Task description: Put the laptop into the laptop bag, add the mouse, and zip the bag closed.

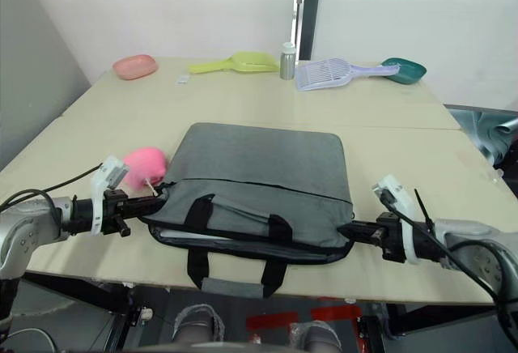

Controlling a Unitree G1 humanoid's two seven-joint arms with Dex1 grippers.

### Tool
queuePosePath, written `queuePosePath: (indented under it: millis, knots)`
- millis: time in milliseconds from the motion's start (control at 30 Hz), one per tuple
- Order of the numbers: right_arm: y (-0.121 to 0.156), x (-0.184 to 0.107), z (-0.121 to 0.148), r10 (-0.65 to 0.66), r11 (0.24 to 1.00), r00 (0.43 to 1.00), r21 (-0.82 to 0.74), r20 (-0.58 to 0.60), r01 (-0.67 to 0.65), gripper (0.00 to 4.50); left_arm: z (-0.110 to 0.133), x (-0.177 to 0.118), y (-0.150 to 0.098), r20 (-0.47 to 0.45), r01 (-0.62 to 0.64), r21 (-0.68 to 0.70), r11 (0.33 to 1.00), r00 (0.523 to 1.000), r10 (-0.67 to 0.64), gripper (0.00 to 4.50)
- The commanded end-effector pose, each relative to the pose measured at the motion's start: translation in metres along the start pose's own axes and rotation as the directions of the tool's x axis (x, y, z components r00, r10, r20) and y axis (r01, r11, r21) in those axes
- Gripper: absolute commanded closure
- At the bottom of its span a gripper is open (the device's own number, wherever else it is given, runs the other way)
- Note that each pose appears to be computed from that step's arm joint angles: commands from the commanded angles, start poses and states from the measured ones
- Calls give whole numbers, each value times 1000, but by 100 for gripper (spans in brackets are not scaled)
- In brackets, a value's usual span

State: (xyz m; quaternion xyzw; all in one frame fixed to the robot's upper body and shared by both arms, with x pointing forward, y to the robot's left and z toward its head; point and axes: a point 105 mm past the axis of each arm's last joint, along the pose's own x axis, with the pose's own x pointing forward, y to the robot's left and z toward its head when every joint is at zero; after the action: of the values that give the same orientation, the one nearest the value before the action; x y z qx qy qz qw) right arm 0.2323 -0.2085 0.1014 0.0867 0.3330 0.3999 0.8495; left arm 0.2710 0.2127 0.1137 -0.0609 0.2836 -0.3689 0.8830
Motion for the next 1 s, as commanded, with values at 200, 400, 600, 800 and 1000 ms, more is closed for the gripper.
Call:
queuePosePath:
  millis: [200, 400, 600, 800, 1000]
  knots:
    - [-5, -2, 12, 12, 1000, 999, -29, 39, -11, 416, 6, 0, -3, 2, 49, 32, 998, 999, -49, 376]
    - [1, -13, 16, 69, 997, 996, -20, 50, -68, 214, 24, -13, 14, 40, -4, 64, 998, 999, 1, 181]
    - [0, -41, 26, 69, 997, 995, -42, 65, -67, 3, 50, -35, 9, 105, 30, 139, 990, 994, -44, 0]
    - [-5, -75, 44, 12, 990, 996, -143, 84, 0, 3, 61, -79, -8, 78, 110, 272, 956, 988, -136, 0]
    - [7, -101, 73, -2, 934, 987, -352, 162, 60, 3, 67, -123, -14, 13, 126, 408, 904, 990, -143, 0]
